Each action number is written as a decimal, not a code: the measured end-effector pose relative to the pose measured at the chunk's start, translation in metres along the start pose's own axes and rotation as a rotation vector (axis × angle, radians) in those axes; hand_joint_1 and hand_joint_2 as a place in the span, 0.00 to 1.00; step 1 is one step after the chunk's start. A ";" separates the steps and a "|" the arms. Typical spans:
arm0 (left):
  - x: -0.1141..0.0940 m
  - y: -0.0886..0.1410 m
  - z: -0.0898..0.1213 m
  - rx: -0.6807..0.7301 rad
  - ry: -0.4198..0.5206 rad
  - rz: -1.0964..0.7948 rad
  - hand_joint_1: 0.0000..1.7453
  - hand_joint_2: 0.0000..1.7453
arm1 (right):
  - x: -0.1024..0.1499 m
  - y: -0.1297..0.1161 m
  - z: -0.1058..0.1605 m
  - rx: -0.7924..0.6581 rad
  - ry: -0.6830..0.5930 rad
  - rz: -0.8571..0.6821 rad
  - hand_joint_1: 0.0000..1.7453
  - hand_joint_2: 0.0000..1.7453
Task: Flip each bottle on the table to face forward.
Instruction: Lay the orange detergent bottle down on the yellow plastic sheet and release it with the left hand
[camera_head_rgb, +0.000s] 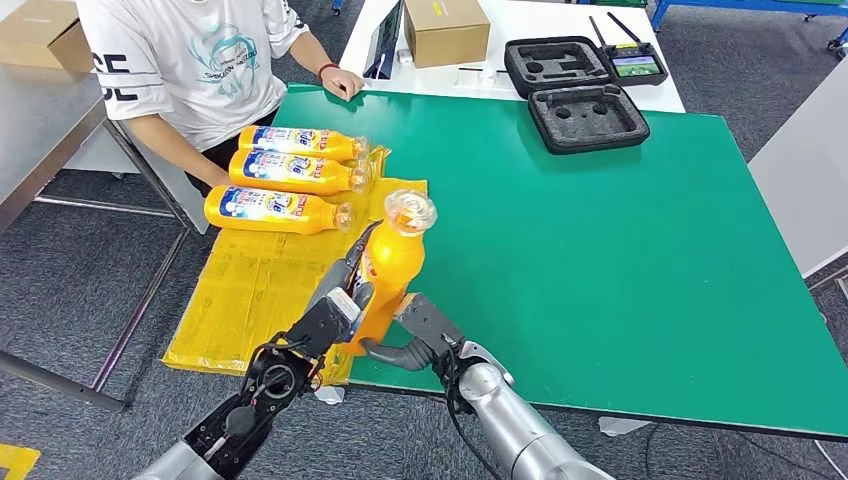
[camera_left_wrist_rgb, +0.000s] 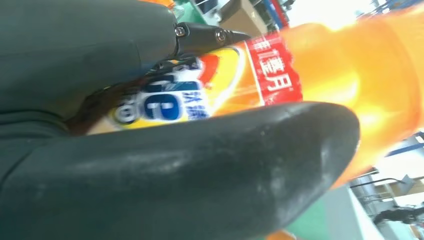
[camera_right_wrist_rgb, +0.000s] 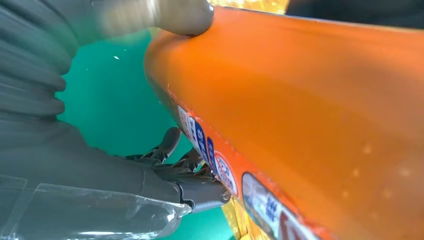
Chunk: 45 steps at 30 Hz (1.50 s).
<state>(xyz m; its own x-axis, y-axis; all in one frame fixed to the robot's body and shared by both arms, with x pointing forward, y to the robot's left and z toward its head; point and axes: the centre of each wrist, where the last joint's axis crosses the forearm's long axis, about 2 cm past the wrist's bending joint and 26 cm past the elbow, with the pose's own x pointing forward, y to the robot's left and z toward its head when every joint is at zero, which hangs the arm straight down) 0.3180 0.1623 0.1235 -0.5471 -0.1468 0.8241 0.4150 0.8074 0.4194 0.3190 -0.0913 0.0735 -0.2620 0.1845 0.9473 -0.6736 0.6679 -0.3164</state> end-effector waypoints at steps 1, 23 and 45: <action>-0.002 0.001 0.000 -0.001 0.011 0.001 0.00 0.25 | 0.000 0.000 0.000 0.008 0.006 0.004 1.00 1.00; -0.026 0.002 0.009 -0.004 0.115 0.030 0.78 1.00 | -0.007 0.001 0.001 0.045 0.057 -0.020 1.00 1.00; -0.028 0.007 0.012 0.073 0.064 0.158 1.00 1.00 | -0.004 -0.004 -0.005 0.062 0.061 0.022 0.64 1.00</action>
<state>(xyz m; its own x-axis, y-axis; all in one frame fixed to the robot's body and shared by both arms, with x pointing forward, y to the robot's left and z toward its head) 0.3275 0.1786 0.0984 -0.4310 -0.0486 0.9010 0.4371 0.8623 0.2556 0.3258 -0.0910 0.0712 -0.2361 0.2430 0.9408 -0.7102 0.6177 -0.3378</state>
